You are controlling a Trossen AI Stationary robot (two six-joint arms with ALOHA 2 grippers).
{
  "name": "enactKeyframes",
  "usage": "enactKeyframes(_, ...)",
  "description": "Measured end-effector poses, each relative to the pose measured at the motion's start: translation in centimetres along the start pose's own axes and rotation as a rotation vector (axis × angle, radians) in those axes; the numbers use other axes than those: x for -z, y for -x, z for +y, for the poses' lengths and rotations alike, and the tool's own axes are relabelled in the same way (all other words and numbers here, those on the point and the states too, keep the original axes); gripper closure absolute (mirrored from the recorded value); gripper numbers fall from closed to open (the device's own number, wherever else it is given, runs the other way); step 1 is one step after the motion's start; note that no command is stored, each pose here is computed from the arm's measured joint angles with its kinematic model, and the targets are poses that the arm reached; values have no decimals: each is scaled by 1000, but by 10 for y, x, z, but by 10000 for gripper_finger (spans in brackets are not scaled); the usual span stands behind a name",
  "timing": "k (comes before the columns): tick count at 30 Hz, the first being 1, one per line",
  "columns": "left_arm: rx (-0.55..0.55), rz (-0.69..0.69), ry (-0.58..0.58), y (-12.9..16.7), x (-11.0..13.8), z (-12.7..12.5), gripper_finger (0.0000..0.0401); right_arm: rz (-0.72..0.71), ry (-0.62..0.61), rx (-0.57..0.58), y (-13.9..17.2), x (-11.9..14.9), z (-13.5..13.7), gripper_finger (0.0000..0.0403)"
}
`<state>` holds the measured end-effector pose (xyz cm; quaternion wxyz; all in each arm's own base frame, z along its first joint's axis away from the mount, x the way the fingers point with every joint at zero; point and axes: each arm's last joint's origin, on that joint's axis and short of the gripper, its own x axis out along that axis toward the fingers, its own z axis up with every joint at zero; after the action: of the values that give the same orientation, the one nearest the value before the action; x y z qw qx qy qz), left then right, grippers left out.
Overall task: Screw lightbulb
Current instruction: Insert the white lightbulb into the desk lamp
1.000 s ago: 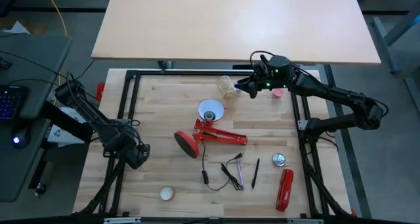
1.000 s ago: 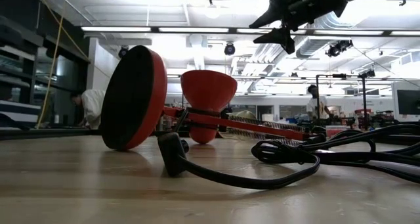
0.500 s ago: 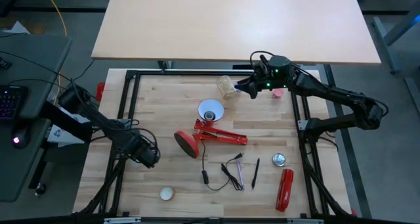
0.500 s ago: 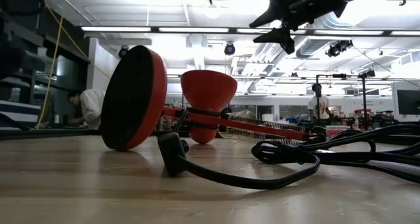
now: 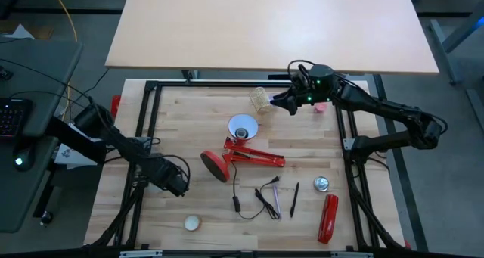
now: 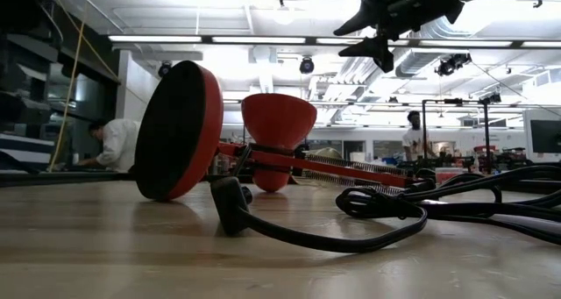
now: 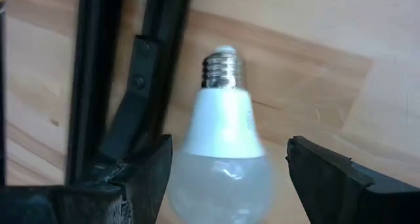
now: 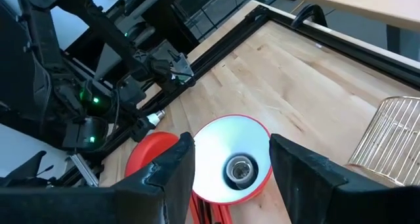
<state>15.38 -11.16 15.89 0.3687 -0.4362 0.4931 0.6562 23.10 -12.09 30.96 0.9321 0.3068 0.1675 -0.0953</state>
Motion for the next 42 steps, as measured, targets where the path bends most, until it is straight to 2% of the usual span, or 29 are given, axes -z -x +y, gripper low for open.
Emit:
enactKeyframes(8,40,62,5,-8,10,-17,121,10,3,5,0,1,-1,214)
enactKeyframes(12,63,44,11,-7,8,-20,123,13,3,4,0,1,0,214)
enactKeyframes(17,96,33,13,-4,5,-22,156,12,5,3,0,1,0,214)
enactKeyframes(21,191,24,-9,11,3,-19,182,-18,33,-18,1,-2,3,214)
enactKeyframes(26,284,-58,-42,43,-8,-7,177,-86,73,-55,7,-8,9,214)
enactKeyframes(31,545,-208,-203,92,-20,11,171,-132,127,-222,16,-16,21,214)
enactKeyframes(35,721,-307,-438,131,-33,20,171,-109,127,-433,19,-21,33,214)
enactKeyframes(38,757,-380,-636,155,-46,22,171,-94,129,-564,21,-22,45,214)
enactKeyframes(42,801,-521,-854,186,-65,15,171,-127,151,-644,21,-22,61,214)
